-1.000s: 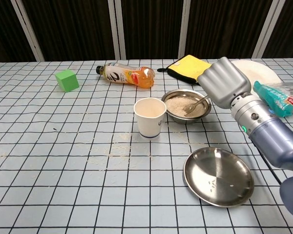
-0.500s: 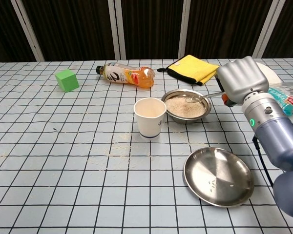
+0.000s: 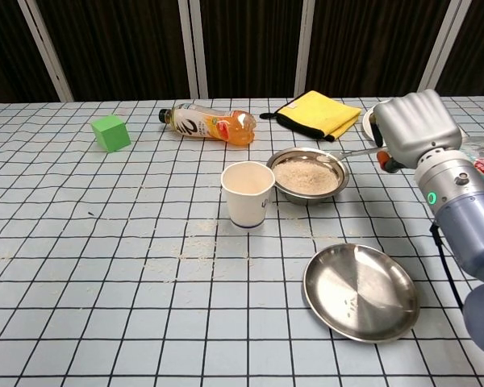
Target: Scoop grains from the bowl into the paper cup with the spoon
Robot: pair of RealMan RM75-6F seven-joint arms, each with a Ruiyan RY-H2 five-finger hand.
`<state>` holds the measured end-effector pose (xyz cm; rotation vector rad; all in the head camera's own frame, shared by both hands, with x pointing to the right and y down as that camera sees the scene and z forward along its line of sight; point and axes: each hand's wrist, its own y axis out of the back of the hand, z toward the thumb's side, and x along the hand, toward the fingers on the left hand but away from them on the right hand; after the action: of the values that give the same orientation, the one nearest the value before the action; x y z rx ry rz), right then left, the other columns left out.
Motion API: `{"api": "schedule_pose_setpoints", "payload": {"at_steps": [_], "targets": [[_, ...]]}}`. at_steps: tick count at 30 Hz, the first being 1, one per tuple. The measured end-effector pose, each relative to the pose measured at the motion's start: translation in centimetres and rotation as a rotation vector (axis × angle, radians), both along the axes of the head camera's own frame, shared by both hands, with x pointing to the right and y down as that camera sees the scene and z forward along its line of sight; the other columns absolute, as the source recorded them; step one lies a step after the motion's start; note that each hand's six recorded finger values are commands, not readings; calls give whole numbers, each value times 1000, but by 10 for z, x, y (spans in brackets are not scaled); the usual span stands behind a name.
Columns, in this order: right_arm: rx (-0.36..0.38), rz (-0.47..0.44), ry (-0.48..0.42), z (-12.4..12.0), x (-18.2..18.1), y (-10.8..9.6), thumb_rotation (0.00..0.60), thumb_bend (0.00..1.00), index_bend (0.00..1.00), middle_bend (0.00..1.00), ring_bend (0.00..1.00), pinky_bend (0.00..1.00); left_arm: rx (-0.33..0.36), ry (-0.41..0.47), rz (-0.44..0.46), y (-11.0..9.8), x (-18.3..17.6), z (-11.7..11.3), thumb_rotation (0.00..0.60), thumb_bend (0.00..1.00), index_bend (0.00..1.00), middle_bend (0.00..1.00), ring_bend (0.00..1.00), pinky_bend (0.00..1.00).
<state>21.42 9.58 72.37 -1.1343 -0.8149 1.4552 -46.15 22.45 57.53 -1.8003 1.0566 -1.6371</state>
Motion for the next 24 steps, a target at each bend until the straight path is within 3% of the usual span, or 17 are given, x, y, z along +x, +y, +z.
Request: {"api": "schedule_pose_setpoints", "payload": {"at_steps": [13, 24], "targets": [[85, -34, -36, -39, -9, -9, 600, 498, 649, 945, 1000, 1000, 7, 2, 1, 0, 2, -1, 600, 0, 0, 0, 0, 0], [154, -168, 44, -70, -49, -9, 600, 498, 654, 945, 1000, 1000, 8, 14, -6, 0, 2, -2, 600, 0, 0, 0, 0, 0]]}}
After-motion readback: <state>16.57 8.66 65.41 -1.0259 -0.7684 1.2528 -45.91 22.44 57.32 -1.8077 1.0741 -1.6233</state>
